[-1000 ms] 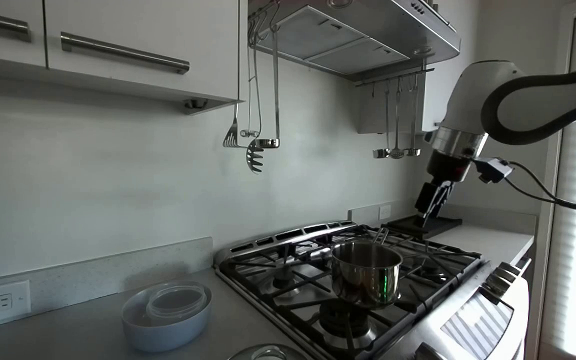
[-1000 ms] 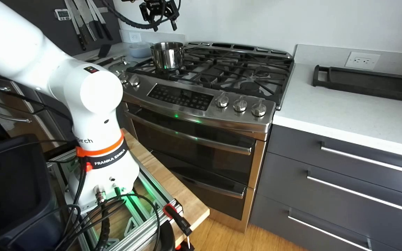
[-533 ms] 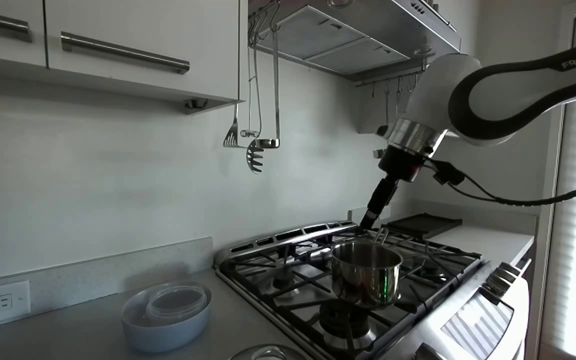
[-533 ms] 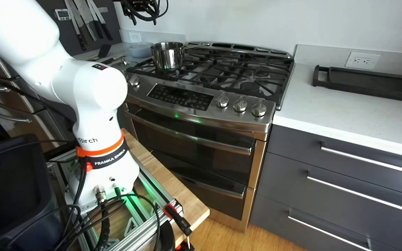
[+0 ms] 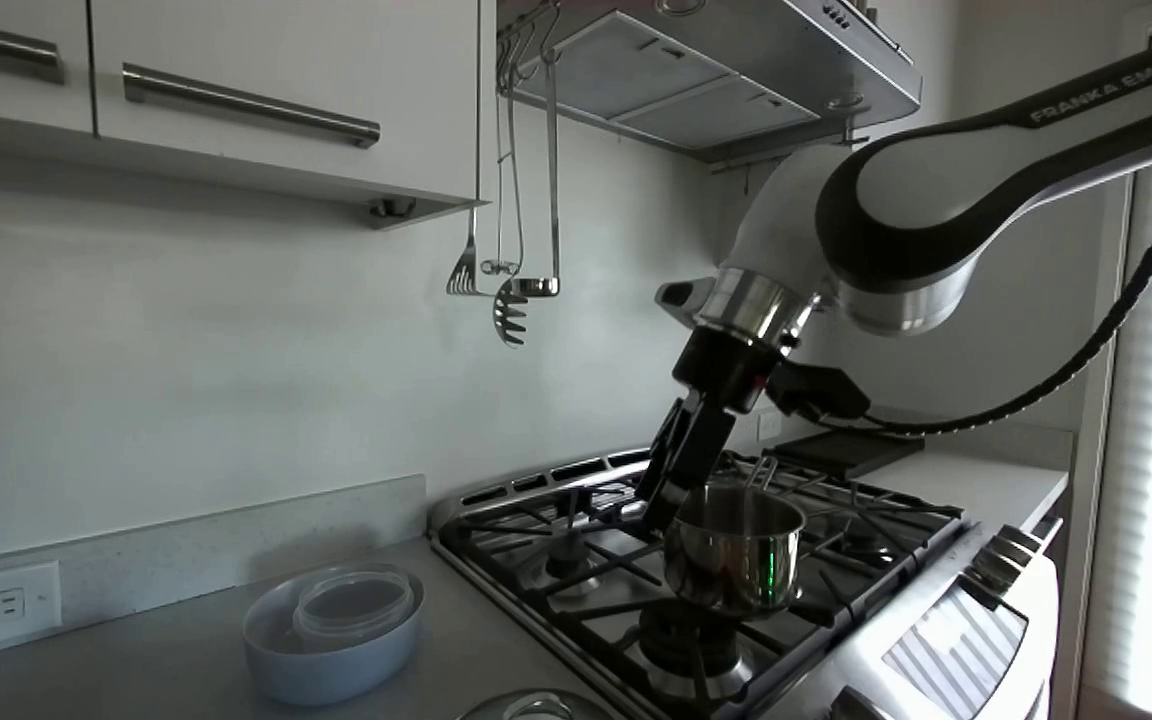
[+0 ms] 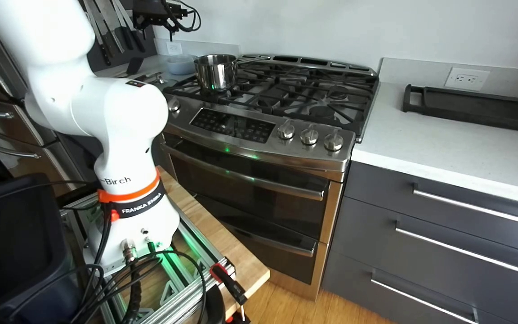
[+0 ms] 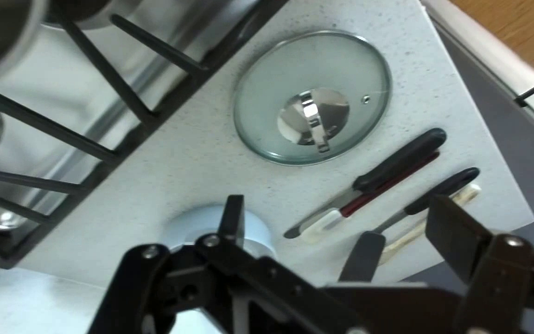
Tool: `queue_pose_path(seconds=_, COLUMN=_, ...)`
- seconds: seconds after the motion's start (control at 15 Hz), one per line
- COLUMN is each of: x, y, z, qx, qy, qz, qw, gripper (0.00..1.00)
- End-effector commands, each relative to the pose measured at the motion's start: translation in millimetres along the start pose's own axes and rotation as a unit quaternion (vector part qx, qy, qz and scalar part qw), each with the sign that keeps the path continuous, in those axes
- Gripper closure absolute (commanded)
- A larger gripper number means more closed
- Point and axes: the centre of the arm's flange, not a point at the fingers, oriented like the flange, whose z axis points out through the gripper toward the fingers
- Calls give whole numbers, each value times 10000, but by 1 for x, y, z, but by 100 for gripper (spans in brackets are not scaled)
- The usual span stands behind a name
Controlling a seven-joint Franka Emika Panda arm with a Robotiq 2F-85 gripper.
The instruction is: Put the lid on the pot
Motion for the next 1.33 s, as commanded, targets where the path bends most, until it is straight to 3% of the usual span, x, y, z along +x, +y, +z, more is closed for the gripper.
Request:
queue_pose_path(seconds=0.0, x=3, y=-5, z=11, qx=197, qy=-14, qz=-146, qw=9997, gripper=0)
queue_pose_path(seconds=0.2, x=9, y=-7, z=31, qx=448, qy=-48, qz=-328, qw=9984, gripper=0)
queue_pose_path(seconds=0.47, x=4, y=-7, z=32, qx=370, qy=-256, qz=-338, qw=9984, gripper=0)
queue_pose_path(seconds=0.8, x=13, y=-21, z=72, qx=496, qy=-467, qz=-551, qw=9962, gripper=0)
queue_pose_path(seconds=1.07, x=19, y=-31, z=103, qx=242, qy=-864, qz=-836, qw=9925, gripper=0)
queue_pose_path(seconds=1.27, x=24, y=-33, z=126, qx=19, qy=-935, qz=-911, qw=9914, gripper=0)
